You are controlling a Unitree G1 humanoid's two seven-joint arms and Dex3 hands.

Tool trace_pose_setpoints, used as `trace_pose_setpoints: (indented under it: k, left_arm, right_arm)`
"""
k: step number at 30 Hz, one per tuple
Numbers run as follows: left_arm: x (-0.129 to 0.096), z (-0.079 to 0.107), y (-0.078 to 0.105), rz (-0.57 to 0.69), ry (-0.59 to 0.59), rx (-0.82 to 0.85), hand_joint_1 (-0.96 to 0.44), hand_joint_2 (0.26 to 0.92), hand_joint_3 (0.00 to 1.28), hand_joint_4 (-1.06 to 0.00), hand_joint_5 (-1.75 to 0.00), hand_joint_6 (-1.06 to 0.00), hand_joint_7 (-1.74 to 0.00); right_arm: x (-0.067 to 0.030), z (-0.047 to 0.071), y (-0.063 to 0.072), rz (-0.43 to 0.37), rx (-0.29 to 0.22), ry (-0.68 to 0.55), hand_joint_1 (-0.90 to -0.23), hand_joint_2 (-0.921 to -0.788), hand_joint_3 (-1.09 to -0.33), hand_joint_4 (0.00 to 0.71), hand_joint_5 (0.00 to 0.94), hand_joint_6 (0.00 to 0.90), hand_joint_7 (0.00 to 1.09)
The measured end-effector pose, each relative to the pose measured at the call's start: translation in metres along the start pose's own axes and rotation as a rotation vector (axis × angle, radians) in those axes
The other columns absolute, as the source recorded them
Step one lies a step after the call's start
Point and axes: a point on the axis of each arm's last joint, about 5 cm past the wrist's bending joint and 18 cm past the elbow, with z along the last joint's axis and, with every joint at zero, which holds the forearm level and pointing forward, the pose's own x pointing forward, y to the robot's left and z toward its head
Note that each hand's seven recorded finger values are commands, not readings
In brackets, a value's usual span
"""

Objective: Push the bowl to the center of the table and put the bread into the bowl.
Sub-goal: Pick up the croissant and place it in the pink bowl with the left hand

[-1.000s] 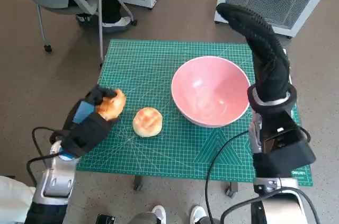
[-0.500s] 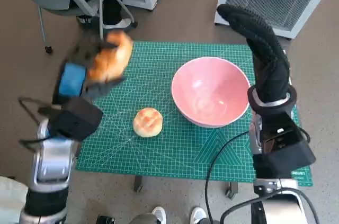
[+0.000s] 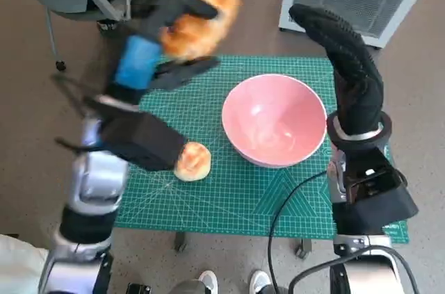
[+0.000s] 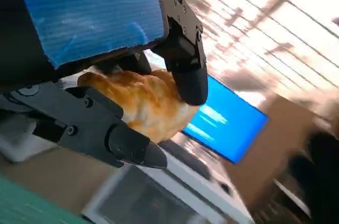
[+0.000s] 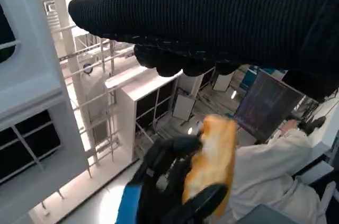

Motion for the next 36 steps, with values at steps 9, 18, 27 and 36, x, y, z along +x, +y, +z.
trace_pose_setpoints:
  k: [9,18,27,36]
  left_arm:
    - [0.016,-0.003,-0.032,-0.183,-0.079,0.017,0.00,0.919,0.04,-0.79,-1.06,-0.59,-1.19]
    - [0.028,-0.012,-0.062,-0.333,-0.029,0.057,0.00,0.920,0.08,-0.72,-1.10,-0.56,-1.25]
    - [0.027,-0.023,-0.081,-0.441,0.047,0.067,0.00,0.921,0.13,-0.65,-1.14,-0.53,-1.33]
    - [0.023,-0.033,-0.087,-0.620,0.111,0.040,-0.07,0.918,0.20,-0.38,-0.70,-0.33,-0.83]
  right_arm:
    - [-0.0024,0.002,-0.006,-0.005,-0.014,0.000,-0.567,-0.921,-0.726,0.294,0.002,0.020,0.72]
    - [-0.0037,0.006,-0.010,-0.010,-0.033,-0.005,-0.580,-0.921,-0.724,0.290,0.000,0.019,0.71]
    - [-0.0075,0.008,-0.011,-0.024,-0.061,0.003,-0.574,-0.921,-0.726,0.288,0.000,0.012,0.70]
    - [-0.0090,0.010,-0.012,-0.033,-0.083,0.006,-0.568,-0.921,-0.734,0.286,0.000,0.014,0.69]
